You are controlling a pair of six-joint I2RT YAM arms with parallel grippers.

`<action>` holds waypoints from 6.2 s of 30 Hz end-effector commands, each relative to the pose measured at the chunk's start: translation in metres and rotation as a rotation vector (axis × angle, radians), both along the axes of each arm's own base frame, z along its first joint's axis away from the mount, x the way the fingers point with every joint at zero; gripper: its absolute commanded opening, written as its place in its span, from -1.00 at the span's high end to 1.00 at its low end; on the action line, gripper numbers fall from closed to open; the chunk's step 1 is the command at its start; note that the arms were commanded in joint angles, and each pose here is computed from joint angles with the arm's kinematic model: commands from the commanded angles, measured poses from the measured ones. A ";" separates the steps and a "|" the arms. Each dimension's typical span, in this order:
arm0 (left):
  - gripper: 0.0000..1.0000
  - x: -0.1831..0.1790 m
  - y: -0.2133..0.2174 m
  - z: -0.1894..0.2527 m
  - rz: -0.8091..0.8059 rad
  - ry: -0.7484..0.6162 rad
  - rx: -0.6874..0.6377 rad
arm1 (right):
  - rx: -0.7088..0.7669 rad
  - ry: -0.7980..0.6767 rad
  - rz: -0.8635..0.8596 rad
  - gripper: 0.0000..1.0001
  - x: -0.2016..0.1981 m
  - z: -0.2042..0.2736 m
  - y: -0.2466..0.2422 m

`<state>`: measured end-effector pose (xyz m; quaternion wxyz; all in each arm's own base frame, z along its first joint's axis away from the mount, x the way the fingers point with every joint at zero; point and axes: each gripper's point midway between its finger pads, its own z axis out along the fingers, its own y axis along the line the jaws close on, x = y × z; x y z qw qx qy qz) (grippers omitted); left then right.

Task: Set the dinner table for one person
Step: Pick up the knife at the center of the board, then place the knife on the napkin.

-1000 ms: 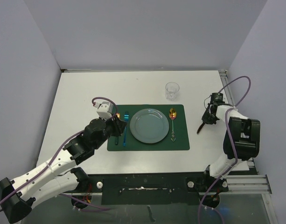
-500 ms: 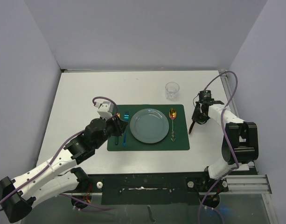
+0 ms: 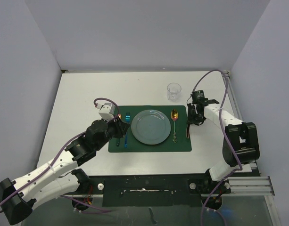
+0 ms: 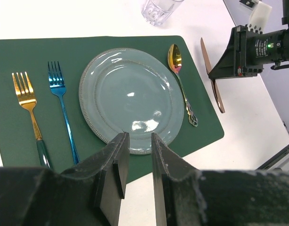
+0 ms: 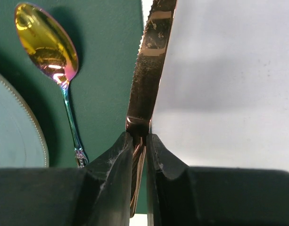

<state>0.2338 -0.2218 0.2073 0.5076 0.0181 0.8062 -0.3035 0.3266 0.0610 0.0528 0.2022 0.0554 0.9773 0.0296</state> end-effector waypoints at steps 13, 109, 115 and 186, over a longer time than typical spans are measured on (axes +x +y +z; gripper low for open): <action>0.55 -0.003 -0.004 0.024 -0.018 -0.049 -0.086 | 0.015 -0.001 0.191 1.00 -0.004 -0.007 0.038; 0.53 -0.012 0.011 0.027 0.012 -0.056 -0.110 | -0.350 0.139 0.180 1.00 -0.029 -0.050 0.031; 0.53 -0.011 0.009 0.027 0.008 -0.055 -0.111 | -0.355 0.136 0.161 1.00 -0.028 -0.045 0.026; 0.53 -0.017 -0.001 0.038 -0.029 -0.048 -0.213 | -0.454 0.242 0.081 0.63 -0.051 -0.053 -0.007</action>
